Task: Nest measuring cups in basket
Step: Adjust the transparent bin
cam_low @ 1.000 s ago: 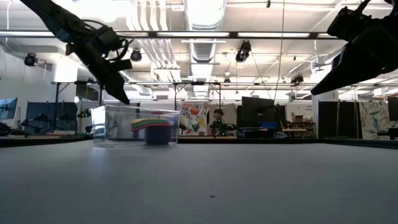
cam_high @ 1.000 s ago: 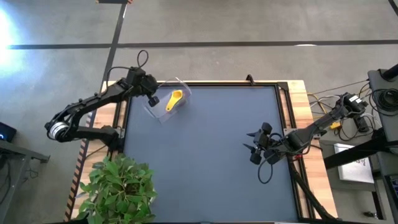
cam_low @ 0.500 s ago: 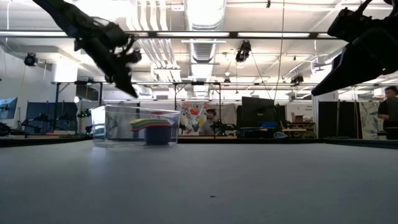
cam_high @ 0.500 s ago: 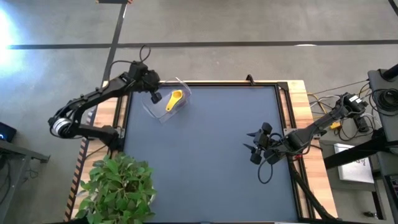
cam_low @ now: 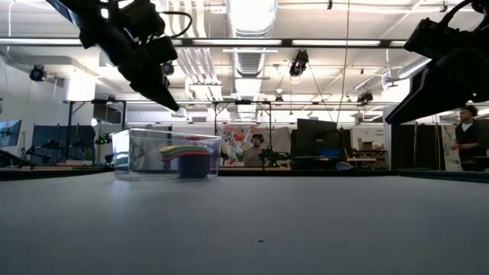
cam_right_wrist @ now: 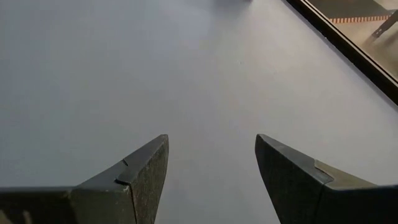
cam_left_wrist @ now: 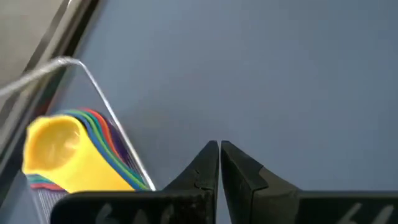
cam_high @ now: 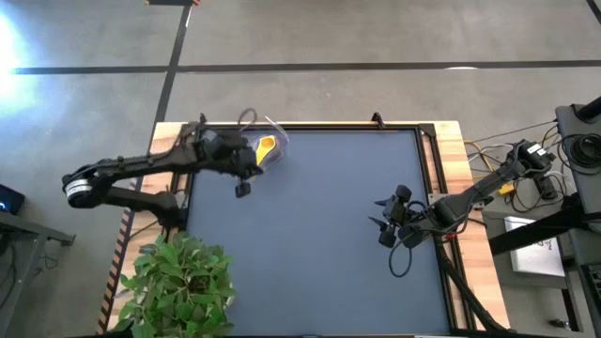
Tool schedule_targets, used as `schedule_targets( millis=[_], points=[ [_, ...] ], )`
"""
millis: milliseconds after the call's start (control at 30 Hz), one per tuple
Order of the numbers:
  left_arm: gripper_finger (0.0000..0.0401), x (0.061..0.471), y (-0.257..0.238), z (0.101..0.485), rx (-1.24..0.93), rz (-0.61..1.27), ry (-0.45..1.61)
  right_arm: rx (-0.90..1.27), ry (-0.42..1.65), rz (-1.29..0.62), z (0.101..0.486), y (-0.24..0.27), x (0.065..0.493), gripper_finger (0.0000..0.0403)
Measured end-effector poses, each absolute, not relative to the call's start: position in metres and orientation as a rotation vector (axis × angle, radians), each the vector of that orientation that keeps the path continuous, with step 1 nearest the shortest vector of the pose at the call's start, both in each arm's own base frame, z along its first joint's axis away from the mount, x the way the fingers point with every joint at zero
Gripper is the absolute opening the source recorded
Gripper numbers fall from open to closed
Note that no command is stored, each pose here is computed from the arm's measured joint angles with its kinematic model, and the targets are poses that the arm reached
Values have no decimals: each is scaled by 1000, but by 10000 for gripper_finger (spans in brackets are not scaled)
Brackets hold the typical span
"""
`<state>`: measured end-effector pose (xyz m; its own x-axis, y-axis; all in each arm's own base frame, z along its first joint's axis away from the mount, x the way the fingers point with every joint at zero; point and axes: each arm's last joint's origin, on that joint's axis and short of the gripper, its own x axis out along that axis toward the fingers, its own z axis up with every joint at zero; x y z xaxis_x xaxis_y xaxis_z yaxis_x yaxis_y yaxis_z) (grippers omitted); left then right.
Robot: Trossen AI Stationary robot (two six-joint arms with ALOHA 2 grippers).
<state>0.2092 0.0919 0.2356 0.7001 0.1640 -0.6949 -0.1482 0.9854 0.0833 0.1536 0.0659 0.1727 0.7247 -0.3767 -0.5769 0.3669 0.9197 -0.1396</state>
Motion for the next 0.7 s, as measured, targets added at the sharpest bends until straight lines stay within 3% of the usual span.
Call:
schedule_targets(
  millis=[533, 700],
  points=[
    [0, 194, 75, 205, 59, 401, 1091, 20, 608, -406, 175, 67, 156, 231],
    [0, 187, 78, 203, 109, 574, 1167, 25, 603, -405, 175, 68, 156, 231]
  ],
)
